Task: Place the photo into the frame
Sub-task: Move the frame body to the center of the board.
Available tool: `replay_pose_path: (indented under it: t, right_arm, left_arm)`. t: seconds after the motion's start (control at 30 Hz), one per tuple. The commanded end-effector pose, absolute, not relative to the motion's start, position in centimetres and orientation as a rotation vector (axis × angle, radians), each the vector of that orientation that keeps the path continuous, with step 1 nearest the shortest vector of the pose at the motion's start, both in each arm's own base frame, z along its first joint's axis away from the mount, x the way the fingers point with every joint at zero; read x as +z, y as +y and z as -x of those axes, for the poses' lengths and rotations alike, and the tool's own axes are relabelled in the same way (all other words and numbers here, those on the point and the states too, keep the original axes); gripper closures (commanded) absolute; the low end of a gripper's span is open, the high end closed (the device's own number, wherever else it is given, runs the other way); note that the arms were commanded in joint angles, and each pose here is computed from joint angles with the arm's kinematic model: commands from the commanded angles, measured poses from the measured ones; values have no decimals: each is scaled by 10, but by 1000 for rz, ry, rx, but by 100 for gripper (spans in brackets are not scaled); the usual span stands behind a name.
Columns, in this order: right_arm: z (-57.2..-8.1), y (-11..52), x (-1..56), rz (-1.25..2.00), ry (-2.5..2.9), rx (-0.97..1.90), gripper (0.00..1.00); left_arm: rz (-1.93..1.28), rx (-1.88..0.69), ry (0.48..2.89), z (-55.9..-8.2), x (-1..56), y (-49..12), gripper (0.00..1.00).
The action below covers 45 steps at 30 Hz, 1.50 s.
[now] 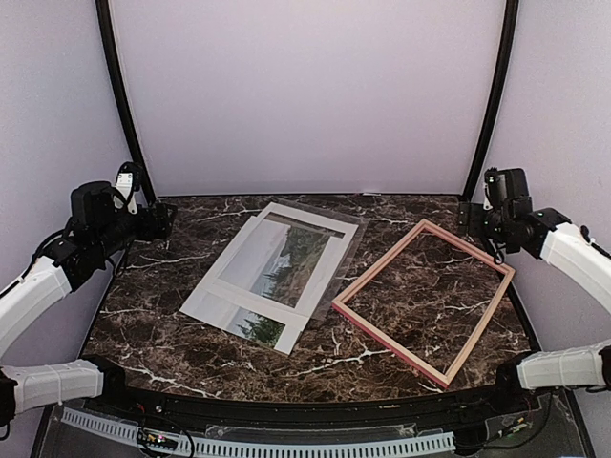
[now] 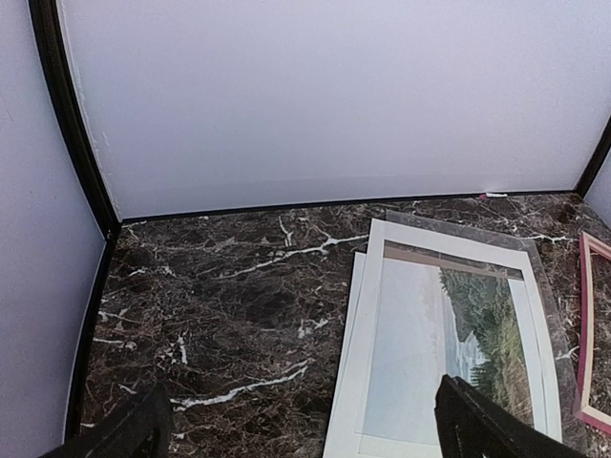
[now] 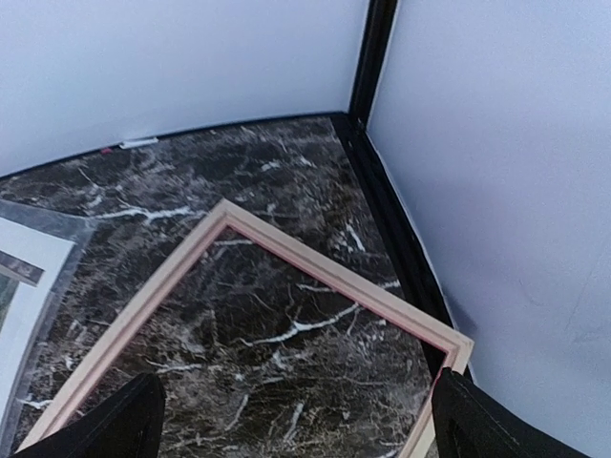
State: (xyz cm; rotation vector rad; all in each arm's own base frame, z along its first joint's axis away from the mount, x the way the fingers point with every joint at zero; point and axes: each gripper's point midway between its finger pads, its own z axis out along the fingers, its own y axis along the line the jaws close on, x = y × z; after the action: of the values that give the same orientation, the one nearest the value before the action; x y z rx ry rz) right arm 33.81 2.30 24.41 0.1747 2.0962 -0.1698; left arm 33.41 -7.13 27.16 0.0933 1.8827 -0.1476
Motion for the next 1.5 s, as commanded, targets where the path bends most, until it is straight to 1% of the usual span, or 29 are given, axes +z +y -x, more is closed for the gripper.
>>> replay_pose_path:
  t: [0.0, 0.1, 0.23, 0.43, 0.5, 0.67, 0.93, 1.1, 1.27, 1.47]
  right_arm:
    - [-332, -19, 199, -362, 2267, -291, 1]
    - [-327, -38, 166, -481, 2340, -198, 1]
    - [-313, -66, 129, -630, 2399, -198, 1]
    - [-300, -83, 82, -822, 2447, -89, 1]
    - [-295, -83, 66, -866, 2469, -37, 3]
    - [-295, -75, 43, -890, 2493, 52, 14]
    - [-299, -72, 23, -861, 2557, 70, 45]
    - [-310, -74, 15, -808, 2600, 37, 65]
    - [-326, -75, 11, -688, 2669, -89, 77]
    - [-356, -57, 4, -479, 2736, -146, 83]
  left_arm:
    - [-109, -175, 1866, -333, 276, -77, 1]
    - [-112, -192, 1871, -333, 276, -80, 1]
    - [-116, -215, 1872, -332, 277, -84, 1]
    - [-120, -259, 1866, -331, 280, -89, 1]
    - [-123, -274, 1864, -331, 282, -91, 1]
    - [-127, -281, 1854, -330, 284, -92, 1]
    - [-148, -315, 1877, -329, 279, -98, 1]
    - [-114, -350, 1964, -336, 261, -103, 1]
    - [-101, -416, 2074, -343, 237, -115, 1]
    - [-87, -432, 2159, -350, 215, -123, 1]
